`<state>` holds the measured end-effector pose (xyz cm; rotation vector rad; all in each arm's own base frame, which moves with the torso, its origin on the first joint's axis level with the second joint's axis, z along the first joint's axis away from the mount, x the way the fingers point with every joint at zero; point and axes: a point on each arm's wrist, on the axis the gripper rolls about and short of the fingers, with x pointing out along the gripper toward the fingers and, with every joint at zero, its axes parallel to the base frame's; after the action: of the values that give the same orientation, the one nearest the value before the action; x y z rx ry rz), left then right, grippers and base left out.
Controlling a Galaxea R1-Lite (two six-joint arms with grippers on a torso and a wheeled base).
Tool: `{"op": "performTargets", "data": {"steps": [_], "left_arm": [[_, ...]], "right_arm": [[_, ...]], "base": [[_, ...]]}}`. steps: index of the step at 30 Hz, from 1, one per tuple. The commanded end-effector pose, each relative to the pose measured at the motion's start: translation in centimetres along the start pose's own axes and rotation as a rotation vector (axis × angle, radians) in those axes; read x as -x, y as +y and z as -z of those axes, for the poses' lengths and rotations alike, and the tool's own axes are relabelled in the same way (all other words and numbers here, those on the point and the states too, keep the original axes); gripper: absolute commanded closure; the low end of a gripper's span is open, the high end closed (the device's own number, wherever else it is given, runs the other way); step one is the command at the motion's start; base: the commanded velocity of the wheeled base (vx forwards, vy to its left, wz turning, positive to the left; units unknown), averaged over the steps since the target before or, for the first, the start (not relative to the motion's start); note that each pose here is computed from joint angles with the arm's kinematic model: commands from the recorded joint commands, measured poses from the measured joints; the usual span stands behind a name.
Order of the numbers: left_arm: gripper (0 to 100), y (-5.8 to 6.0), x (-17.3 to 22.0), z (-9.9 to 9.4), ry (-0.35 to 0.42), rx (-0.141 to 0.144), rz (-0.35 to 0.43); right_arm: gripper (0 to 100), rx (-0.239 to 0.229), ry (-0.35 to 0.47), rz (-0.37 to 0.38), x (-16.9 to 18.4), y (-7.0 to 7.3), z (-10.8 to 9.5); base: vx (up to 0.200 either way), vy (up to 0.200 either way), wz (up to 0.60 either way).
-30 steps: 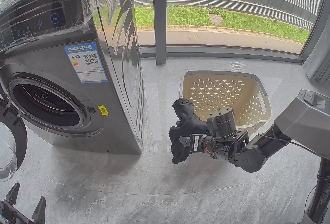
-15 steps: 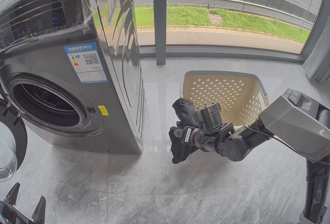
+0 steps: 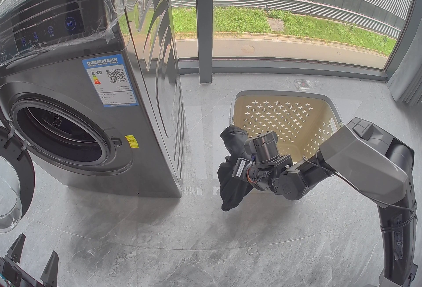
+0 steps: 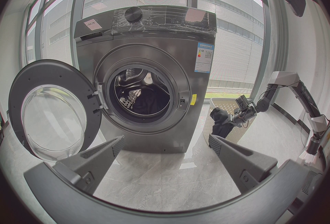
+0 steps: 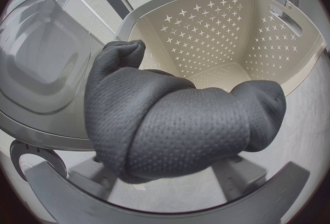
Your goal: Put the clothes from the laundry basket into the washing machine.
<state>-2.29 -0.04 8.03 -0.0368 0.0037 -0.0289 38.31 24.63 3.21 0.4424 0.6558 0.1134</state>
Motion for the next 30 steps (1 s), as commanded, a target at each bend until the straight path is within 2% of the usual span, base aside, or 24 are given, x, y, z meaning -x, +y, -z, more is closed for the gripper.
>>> {"op": "performTargets", "data": {"steps": [1, 6, 9, 11, 12, 15, 19, 21, 22, 24, 26, 27, 28, 29, 30], "left_arm": [[0, 0.0, -0.1, 0.5, 0.008, 0.000, 0.000], [0, 0.0, -0.1, 0.5, 0.008, 0.000, 0.000], [0, 0.0, 0.0, 0.5, 0.006, 0.000, 0.000], [0, 0.0, -0.1, 0.5, 0.008, 0.000, 0.000], [0, 0.0, -0.1, 0.5, 0.008, 0.000, 0.000], [0, 0.0, 0.0, 0.5, 0.006, 0.000, 0.000], [0, 0.0, -0.1, 0.5, 0.007, 0.000, -0.002], [0, 0.0, -0.1, 0.5, 0.007, 0.000, -0.002], [0, 0.0, -0.1, 0.5, 0.007, 0.002, -0.006], [0, 0.0, -0.1, 0.5, 0.007, 0.002, -0.006], [0, 0.0, -0.1, 0.5, 0.007, 0.002, -0.006], [0, 0.0, 0.0, 0.5, 0.006, 0.000, -0.006], [0, 0.0, 0.0, 0.5, 0.006, 0.000, -0.006], [0, 0.0, -0.1, 0.5, 0.007, 0.002, -0.006], [0, 0.0, -0.1, 0.5, 0.007, 0.002, -0.006]], "right_arm": [[100, 0.003, 0.009, -0.002, -0.2, 0.1, 0.5], [100, -0.001, 0.006, -0.012, 0.5, 0.6, 0.3], [100, 0.005, -0.001, -0.038, 2.6, 1.5, -0.1], [100, 0.006, -0.001, -0.038, 2.7, 1.5, -0.1], [100, 0.017, -0.007, -0.059, 5.3, 2.2, -0.5], [100, 0.030, -0.023, -0.089, 9.0, 2.5, -1.2], [100, 0.096, -0.052, -0.138, 14.8, 2.1, -2.1], [100, 0.107, -0.062, -0.149, 15.8, 1.9, -2.3], [100, 0.144, -0.091, -0.183, 18.8, 1.4, -2.8], [100, 0.172, -0.118, -0.232, 22.0, 1.0, -3.1], [100, 0.201, -0.139, -0.261, 24.4, 0.3, -3.0], [100, 0.236, -0.149, -0.273, 25.4, -0.2, -2.9], [100, 0.236, -0.149, -0.273, 25.4, -0.2, -2.9], [100, 0.296, -0.188, -0.333, 28.2, -1.2, -2.7], [100, 0.304, -0.191, -0.341, 28.4, -1.3, -2.7]], "base": [[0.000, 0.000, 0.00], [0.000, 0.000, 0.00], [0.000, 0.000, 0.00], [0.000, 0.000, 0.00], [0.000, 0.000, 0.00], [0.000, 0.000, 0.00], [0.000, 0.000, 0.00], [0.000, 0.000, 0.00], [0.000, 0.000, 0.00], [0.000, 0.000, 0.00], [0.000, 0.000, 0.00], [0.000, 0.000, 0.00], [0.000, 0.000, 0.00], [0.000, 0.000, 0.00], [0.000, 0.000, 0.00]]}}
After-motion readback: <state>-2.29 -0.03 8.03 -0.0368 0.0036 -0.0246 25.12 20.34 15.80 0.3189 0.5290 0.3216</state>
